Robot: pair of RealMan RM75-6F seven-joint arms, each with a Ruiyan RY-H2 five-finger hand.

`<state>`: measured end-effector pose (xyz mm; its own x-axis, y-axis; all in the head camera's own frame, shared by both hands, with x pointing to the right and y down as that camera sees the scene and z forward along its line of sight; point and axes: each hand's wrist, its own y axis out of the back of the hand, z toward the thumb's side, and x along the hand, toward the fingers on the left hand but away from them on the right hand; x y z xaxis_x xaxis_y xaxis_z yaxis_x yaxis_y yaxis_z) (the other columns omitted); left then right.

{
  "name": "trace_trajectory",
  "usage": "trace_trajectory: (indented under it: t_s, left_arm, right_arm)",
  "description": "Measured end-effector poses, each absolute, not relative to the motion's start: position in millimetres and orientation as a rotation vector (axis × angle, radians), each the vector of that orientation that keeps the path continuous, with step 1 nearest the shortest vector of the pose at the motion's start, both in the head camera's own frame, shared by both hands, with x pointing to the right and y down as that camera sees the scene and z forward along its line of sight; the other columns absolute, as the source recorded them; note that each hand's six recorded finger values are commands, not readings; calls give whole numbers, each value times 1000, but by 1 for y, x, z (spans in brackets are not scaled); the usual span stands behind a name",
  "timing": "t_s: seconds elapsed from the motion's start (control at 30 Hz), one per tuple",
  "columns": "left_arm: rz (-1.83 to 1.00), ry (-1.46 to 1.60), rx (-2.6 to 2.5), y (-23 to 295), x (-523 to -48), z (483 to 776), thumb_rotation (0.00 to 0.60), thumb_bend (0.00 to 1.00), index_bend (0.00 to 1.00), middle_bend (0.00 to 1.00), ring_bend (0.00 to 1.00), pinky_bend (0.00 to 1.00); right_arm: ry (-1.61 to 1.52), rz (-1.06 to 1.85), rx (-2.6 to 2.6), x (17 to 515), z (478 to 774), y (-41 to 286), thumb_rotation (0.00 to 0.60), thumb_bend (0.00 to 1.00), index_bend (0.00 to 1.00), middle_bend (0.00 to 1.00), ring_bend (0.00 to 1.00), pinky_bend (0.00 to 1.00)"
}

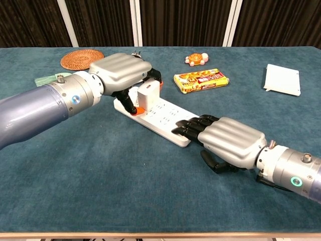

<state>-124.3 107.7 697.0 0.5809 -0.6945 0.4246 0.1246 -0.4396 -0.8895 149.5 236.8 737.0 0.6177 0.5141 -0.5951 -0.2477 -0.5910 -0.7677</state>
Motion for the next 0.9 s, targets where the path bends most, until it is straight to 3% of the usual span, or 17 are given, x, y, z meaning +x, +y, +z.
trace_trajectory:
  t_s: [0.27, 0.47, 0.7, 0.9]
  left_arm:
    - [-957, 549, -1783, 95, -125, 671, 600, 400, 535, 541, 203, 125]
    - [-956, 590, -1746, 86, -144, 655, 600, 385, 519, 526, 202, 125]
    - [-1032, 577, -1722, 95, -182, 658, 600, 350, 466, 498, 203, 123]
    - [-1133, 555, -1720, 110, -217, 669, 600, 226, 391, 417, 180, 83]
  right_arm:
    - [-266, 1033, -1916, 147, 725, 229, 600, 841, 44, 77, 79, 105]
    - [-390, 977, -1839, 145, 698, 207, 600, 840, 0, 51, 35, 66]
    - [-580, 933, -1728, 161, 650, 169, 600, 841, 0, 51, 35, 66]
    - [-680, 946, -1656, 192, 616, 152, 600, 839, 0, 48, 33, 66]
